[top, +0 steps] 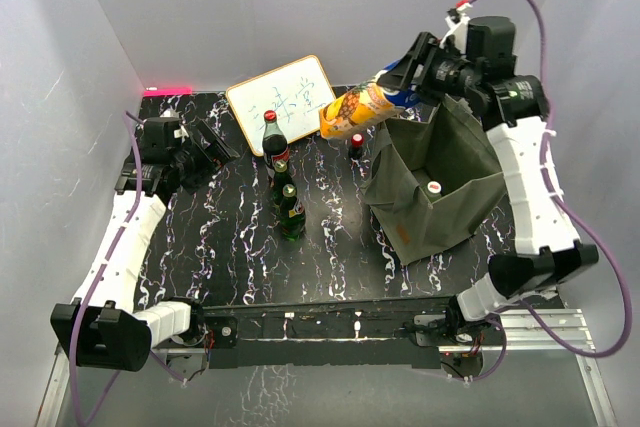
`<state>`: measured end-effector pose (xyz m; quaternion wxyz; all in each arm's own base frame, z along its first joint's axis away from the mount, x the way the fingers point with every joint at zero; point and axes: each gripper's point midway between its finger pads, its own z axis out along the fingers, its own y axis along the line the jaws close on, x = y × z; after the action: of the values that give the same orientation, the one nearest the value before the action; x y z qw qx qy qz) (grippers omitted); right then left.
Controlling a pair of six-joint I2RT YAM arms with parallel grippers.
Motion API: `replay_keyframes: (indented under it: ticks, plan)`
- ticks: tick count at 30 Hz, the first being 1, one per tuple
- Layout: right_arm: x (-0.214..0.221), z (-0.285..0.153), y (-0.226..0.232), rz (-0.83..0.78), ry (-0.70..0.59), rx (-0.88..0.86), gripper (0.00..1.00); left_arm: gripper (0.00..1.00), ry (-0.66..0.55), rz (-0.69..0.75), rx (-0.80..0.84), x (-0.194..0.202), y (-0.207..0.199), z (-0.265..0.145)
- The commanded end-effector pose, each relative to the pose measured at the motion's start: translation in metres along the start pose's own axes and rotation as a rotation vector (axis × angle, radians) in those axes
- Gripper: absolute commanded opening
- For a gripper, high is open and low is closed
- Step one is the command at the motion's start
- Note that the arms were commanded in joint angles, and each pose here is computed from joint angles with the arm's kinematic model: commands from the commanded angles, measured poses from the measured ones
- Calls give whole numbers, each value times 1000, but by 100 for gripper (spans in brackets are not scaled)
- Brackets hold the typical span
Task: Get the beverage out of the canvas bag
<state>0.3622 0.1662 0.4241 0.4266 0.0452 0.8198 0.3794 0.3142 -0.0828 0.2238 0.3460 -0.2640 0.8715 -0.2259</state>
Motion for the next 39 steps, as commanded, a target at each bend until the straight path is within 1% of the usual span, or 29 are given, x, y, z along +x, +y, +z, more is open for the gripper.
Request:
replay_keyframes:
  ticks: [1, 6, 10, 16, 17, 22, 27, 31, 39]
  plan:
    - [-49, -11, 93, -244, -226, -269, 31, 89, -44, 52, -14, -10, -3, -20]
    - [-31, 28, 93, -322, -193, -142, 31, 89, -40, 52, -33, -13, -3, -20]
    - [-20, 51, 79, -360, -177, -70, 31, 89, -39, 44, -38, -16, -5, -20]
    - [-9, 87, 72, -504, -189, 27, 31, 89, -43, 44, -51, -19, -6, -25]
    - [-6, 99, 68, -525, -182, 50, 31, 89, -40, 47, -54, -20, -6, -25]
    - [5, 135, 55, -566, -187, 134, 31, 89, -34, 54, -66, -20, -6, -31]
    - [10, 159, 56, -567, -222, 135, 31, 89, -42, 54, -69, -20, -5, -36]
    - [25, 184, 51, -571, -186, 139, 31, 89, -47, 55, -65, -24, -8, -33]
    - [42, 210, 43, -578, -164, 167, 31, 89, -41, 76, -66, -30, -13, -25]
